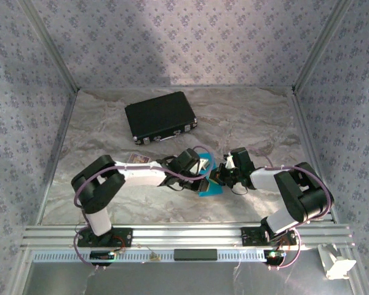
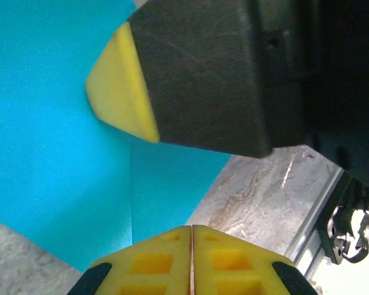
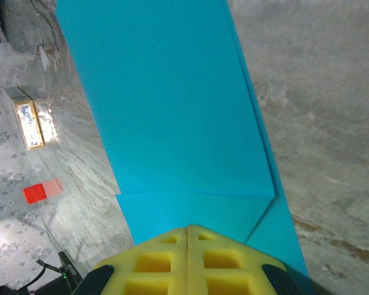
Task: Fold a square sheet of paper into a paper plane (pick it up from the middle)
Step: Fold the triangle a second time at the center of the table.
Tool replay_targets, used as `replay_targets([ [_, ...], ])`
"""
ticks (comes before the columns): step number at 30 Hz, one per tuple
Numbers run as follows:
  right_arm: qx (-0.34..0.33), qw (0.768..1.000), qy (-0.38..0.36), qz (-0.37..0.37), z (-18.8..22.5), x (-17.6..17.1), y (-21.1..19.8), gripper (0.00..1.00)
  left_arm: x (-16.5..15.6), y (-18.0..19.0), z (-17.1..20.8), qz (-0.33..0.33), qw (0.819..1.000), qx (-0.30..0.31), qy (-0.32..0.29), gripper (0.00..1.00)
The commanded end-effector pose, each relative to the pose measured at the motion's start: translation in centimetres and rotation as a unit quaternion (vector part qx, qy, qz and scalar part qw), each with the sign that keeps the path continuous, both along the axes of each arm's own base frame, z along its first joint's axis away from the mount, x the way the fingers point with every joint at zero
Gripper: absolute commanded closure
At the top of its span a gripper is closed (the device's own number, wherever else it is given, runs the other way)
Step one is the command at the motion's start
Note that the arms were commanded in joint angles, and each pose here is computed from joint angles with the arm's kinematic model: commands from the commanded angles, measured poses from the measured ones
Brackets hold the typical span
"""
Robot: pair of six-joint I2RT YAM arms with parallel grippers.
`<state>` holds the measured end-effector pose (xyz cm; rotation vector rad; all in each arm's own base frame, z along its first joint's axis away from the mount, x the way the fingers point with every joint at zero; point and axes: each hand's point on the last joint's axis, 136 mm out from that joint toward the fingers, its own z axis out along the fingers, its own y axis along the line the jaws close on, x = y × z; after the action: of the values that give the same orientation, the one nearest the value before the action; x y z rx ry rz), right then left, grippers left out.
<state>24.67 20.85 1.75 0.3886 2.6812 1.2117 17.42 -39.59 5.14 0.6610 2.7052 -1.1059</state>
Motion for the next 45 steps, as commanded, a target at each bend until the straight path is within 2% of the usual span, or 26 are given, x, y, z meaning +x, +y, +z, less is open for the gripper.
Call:
replay_targets([
  [1, -0.051, 0.997, 0.044, -0.028, -2.6, -1.3, -1.9, 1.0, 0.2, -1.0, -0.1, -0.007, 1.0, -0.012, 0.011, 0.91],
  [11, -0.052, 0.997, 0.046, -0.028, -2.8, -1.5, -2.1, 1.0, -2.4, 2.7, -4.3, -0.009, 0.997, 0.048, 0.053, 0.92],
  [16, -0.052, 0.997, 0.046, -0.029, -2.8, -1.5, -2.2, 1.0, -3.4, 4.0, -4.5, -0.005, 0.997, 0.053, 0.061, 0.91],
  [23, -0.051, 0.997, 0.046, -0.028, -2.7, -1.4, -2.1, 1.0, -4.1, 3.8, -2.8, -0.021, 0.998, 0.034, 0.052, 0.91],
  [33, -0.05, 0.997, 0.043, -0.03, -2.6, -1.5, -2.0, 1.0, -0.7, 1.9, 2.1, 0.025, 0.998, -0.051, 0.004, 0.91],
  [38, -0.053, 0.997, 0.042, -0.033, -2.6, -1.5, -2.1, 1.0, 2.0, 0.9, 1.8, 0.054, 0.997, -0.058, 0.006, 0.9],
  [41, -0.056, 0.997, 0.041, -0.037, -2.7, -1.6, -2.3, 1.0, 2.8, -0.4, 1.7, 0.047, 0.997, -0.06, 0.008, 0.9],
  [45, -0.052, 0.997, 0.038, -0.033, -2.5, -1.5, -2.1, 1.0, 3.2, -0.4, 0.3, 0.046, 0.999, -0.024, 0.013, 0.9],
])
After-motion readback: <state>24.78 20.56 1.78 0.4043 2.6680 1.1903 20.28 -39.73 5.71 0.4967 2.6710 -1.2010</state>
